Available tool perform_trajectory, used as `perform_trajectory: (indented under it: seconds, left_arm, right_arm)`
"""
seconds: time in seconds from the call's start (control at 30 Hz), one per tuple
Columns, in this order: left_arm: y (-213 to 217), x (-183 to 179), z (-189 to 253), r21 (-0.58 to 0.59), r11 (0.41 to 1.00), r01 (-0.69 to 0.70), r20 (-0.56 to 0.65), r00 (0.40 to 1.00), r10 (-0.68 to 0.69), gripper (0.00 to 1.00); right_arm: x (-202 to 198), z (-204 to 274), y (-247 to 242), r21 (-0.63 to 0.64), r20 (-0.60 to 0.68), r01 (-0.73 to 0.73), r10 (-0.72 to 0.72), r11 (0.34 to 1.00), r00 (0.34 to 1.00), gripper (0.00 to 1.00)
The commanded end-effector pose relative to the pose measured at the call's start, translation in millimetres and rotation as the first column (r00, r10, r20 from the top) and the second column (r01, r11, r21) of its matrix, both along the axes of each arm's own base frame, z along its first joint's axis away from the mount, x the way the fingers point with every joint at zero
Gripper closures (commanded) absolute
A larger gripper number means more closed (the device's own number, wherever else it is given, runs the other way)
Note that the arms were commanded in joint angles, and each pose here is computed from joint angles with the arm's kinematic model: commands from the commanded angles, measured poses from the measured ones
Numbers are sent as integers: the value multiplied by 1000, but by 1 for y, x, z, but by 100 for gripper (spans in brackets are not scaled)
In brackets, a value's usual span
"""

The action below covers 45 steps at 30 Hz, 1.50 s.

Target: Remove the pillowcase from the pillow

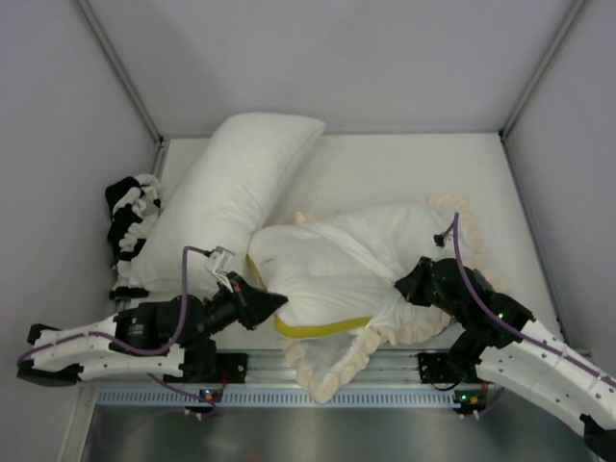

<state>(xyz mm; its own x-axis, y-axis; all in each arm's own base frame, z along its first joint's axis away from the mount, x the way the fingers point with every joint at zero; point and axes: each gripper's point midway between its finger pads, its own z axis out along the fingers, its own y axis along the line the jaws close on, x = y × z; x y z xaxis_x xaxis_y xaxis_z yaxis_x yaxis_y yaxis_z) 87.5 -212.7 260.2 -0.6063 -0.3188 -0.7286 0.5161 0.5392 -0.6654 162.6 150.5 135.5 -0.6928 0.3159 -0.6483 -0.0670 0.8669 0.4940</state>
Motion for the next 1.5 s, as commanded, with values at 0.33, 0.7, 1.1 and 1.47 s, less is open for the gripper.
perform_trajectory:
  seconds: [0.33,0.7,1.1,1.47]
  left_arm:
    - [121,20,89,-350,916,-198,4,977,213,100]
    - [121,22,85,-317,926,-207,4,976,220,100]
    - [49,13,39,-107,987,-122,-26,992,120,100]
    - [-54,-34,-70,128,971,204,-150,971,-184,100]
  right_arm:
    - [5,-15,-27,-112,10,106,-106,988,994,100]
    - [3,-4,-22,-82,30,65,-62,995,998,95]
    - [-1,49,5,-21,86,-97,99,995,991,24]
    - [10,81,45,26,137,-233,228,972,964,24]
